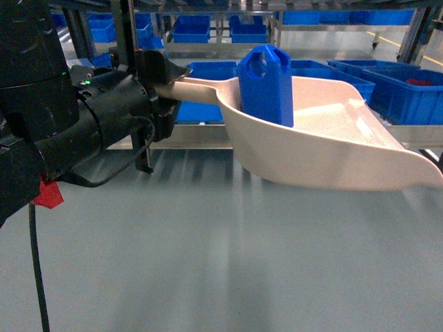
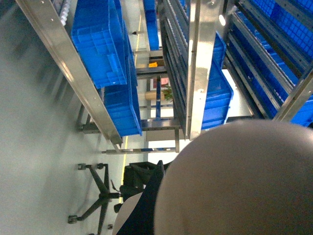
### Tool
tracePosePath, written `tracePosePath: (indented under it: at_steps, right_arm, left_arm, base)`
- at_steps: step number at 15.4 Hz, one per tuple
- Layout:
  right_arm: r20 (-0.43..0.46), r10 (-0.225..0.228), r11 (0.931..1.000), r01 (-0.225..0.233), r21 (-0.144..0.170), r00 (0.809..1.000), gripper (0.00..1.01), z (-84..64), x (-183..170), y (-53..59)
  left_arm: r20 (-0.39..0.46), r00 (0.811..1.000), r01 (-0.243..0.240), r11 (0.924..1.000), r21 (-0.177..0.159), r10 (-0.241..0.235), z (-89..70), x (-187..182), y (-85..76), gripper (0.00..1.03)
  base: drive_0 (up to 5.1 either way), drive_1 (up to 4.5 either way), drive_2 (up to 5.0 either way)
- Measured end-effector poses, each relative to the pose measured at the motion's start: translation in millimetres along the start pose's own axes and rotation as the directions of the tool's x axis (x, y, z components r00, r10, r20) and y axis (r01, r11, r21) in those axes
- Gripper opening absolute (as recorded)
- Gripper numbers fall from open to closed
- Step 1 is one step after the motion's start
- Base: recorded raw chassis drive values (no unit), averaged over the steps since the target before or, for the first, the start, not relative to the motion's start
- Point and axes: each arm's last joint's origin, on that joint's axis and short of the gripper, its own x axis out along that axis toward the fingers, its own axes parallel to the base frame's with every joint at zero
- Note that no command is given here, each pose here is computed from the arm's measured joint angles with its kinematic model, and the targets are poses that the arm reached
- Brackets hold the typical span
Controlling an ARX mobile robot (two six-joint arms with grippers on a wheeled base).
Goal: Place part in tray to right shelf
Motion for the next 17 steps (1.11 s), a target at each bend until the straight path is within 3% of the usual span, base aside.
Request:
tracePosePath:
  at_steps: [14,17]
  right_arm:
    - [-0.002,0.0,1.0,0.0,-0.002,1.0,0.98,-0.3,0.0,0.1]
    - [0.003,-0.001,1.0,0.001,0.002,1.0,0.98,0.4,-0.5,-0.4]
  left_arm:
    - [-0.001,1.0,-0.006,1.0,-0.001,0.006,-0.1,-0.2,1.0,0.14]
    - [-0.002,1.0,-0.003,1.0,0.0,0.003,-0.1,-0.2,0.6,0.14]
  base:
    - [0.0,0.0,0.0]
    - [-0.1,3.62,-3.9]
